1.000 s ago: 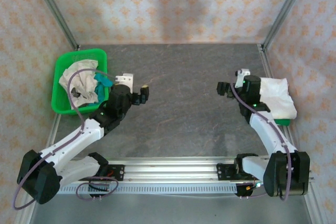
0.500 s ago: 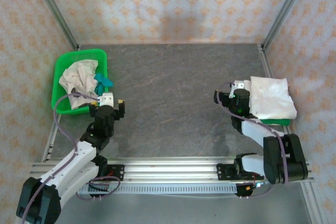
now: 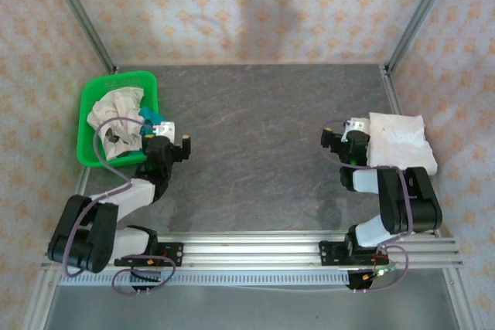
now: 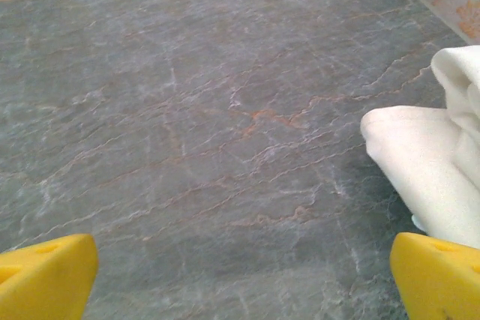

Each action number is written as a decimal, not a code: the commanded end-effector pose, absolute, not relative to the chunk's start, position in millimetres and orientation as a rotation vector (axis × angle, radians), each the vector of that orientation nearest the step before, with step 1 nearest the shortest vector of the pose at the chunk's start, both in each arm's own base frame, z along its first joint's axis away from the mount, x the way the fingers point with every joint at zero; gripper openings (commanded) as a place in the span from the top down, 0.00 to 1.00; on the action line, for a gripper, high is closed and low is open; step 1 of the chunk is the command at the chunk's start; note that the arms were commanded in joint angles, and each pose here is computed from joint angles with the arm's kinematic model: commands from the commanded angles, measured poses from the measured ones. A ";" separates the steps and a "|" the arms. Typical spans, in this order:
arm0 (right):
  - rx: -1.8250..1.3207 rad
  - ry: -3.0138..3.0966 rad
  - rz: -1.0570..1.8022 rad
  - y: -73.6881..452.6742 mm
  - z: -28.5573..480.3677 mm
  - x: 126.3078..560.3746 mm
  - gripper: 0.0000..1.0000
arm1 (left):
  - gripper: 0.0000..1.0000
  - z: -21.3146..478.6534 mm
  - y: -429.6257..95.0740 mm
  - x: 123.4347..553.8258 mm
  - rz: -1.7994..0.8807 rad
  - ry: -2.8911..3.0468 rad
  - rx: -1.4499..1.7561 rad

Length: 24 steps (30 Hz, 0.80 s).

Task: Fold and stack the t-shirts

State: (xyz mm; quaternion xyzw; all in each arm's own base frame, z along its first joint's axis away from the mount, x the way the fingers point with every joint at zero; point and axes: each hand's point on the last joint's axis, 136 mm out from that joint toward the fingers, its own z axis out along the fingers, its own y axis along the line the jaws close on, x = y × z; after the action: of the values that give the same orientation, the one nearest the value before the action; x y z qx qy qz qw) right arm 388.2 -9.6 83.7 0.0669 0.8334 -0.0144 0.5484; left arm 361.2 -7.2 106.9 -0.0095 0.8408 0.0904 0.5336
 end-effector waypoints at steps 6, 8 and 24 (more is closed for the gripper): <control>0.198 1.928 0.003 -13.5 90.0 394.7 0.00 | 0.00 106.3 8.9 394.5 0.187 1.992 -0.076; 0.198 1.917 0.008 -13.1 91.3 395.4 0.00 | 0.00 101.2 13.4 396.4 0.168 1.995 -0.099; 0.206 1.923 0.010 -14.4 90.5 395.7 0.01 | 0.00 98.5 19.1 396.0 0.185 1.992 -0.135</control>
State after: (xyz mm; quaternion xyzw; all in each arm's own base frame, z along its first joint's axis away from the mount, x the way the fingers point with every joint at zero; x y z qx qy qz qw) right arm 391.5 -13.0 83.9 0.0803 0.8277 -0.0048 0.5554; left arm 390.8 16.5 94.1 -0.0456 0.8435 0.0800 0.5291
